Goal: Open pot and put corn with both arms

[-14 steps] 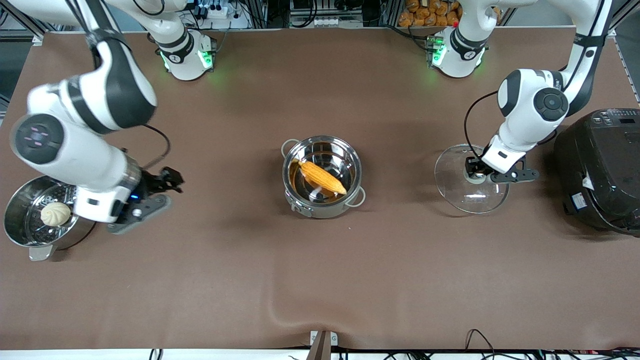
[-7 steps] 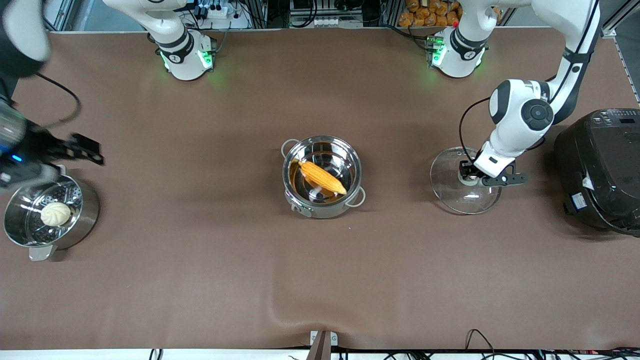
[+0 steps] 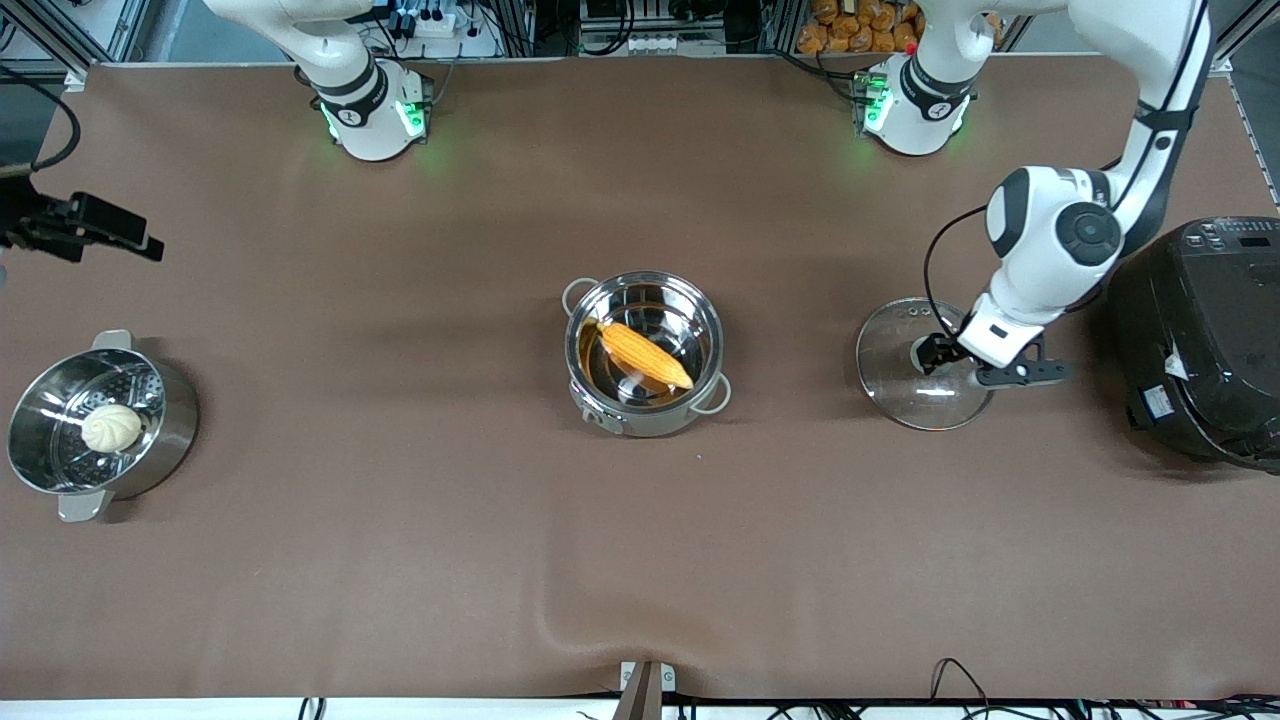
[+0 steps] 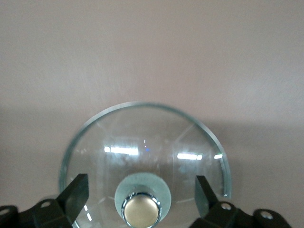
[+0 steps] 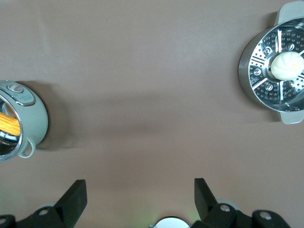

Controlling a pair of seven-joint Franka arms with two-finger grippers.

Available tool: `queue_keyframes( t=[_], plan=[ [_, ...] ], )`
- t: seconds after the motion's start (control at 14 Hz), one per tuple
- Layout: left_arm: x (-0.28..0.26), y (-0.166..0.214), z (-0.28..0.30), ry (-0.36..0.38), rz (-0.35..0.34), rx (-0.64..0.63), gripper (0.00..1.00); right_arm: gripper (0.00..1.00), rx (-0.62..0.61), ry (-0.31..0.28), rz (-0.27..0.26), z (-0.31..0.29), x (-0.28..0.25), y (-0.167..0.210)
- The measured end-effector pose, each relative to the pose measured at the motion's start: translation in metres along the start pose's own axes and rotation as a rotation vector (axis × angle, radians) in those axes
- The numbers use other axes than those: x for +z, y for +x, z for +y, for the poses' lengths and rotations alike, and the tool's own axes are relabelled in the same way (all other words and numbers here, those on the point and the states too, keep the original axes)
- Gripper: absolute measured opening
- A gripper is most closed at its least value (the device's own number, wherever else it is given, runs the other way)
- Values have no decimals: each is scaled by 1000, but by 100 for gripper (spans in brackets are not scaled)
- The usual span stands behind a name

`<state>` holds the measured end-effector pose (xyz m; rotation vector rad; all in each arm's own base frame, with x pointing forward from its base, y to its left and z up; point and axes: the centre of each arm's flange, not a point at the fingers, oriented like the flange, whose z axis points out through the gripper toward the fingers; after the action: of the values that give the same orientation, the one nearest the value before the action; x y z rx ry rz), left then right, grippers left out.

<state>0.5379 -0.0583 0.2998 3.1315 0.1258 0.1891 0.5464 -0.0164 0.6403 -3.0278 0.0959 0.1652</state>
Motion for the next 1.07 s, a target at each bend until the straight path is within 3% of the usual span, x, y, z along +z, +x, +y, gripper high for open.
queue_keyframes(
  t=[0.29,0.5,0.79,1.07],
  plan=[
    [-157,60,11,16,-42,-3,100,100,-16,-64,14,-12,-6,-6],
    [-259,78,14,7,12,-5,100,100,-60,-94,32,-9,-7,-4],
    [-320,71,11,14,-17,-10,100,100,-112,-93,38,19,-11,-3],
    [-338,63,2,16,-20,-21,100,100,-141,-93,43,20,-12,-2]
  ],
)
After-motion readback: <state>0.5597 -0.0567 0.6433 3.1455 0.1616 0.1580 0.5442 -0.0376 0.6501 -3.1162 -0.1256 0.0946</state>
